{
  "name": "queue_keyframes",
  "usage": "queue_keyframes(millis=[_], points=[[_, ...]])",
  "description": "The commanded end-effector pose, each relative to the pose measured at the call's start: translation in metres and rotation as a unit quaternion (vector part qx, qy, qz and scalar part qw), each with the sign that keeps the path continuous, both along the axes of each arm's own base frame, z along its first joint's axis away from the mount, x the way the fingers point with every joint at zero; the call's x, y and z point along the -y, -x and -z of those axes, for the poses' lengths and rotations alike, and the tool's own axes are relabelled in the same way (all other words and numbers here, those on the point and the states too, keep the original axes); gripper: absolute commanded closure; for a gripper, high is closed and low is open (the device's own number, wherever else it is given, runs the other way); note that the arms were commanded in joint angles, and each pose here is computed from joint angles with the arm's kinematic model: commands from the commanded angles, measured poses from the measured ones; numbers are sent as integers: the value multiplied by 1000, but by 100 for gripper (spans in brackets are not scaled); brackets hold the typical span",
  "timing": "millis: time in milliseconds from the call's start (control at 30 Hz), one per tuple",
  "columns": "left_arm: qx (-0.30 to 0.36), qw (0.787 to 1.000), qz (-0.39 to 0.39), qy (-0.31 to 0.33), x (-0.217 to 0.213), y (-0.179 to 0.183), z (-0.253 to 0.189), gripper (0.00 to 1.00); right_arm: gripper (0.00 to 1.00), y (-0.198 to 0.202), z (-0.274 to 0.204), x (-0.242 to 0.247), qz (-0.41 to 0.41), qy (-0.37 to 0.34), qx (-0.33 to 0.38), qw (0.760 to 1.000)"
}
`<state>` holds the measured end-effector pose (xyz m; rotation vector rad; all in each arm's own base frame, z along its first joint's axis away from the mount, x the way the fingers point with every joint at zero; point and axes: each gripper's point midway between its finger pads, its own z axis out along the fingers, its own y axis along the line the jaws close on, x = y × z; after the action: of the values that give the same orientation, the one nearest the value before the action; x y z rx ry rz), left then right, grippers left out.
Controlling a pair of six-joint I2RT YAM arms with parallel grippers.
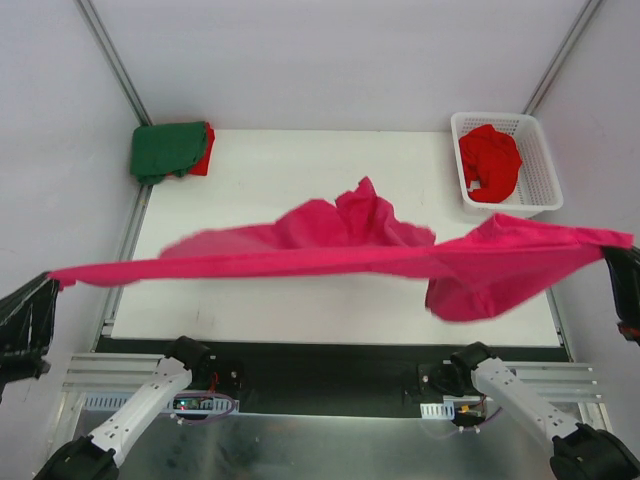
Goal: Fold and stack the t-shirts
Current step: Flatten out the tshirt
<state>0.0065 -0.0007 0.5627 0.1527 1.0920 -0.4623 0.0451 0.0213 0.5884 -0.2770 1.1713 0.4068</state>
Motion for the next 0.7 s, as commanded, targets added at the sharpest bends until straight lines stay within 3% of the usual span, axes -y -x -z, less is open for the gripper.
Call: queue_keyframes(millis=[0,233,367,467,500,667], points=[[-48,998,36,10,14,2,20,100,99,-2,6,-1,1,4,-18,1000],[-48,998,29,-33,32,-36,3,100,99,-18,-5,-5,11,0,-3,1000],[-74,994,-8,-85,49,-102,16,100,99,-69,23,-16,48,25,-52,997],[-118,986,-24,-112,69,-164,55,100,99,-121,65,-33,72,56,-110,990],[-151,980,-24,-126,79,-189,86,100,99,-135,73,-37,79,60,-119,988],[-211,963,-68,-153,96,-271,165,100,99,-207,160,-58,117,116,-211,964]])
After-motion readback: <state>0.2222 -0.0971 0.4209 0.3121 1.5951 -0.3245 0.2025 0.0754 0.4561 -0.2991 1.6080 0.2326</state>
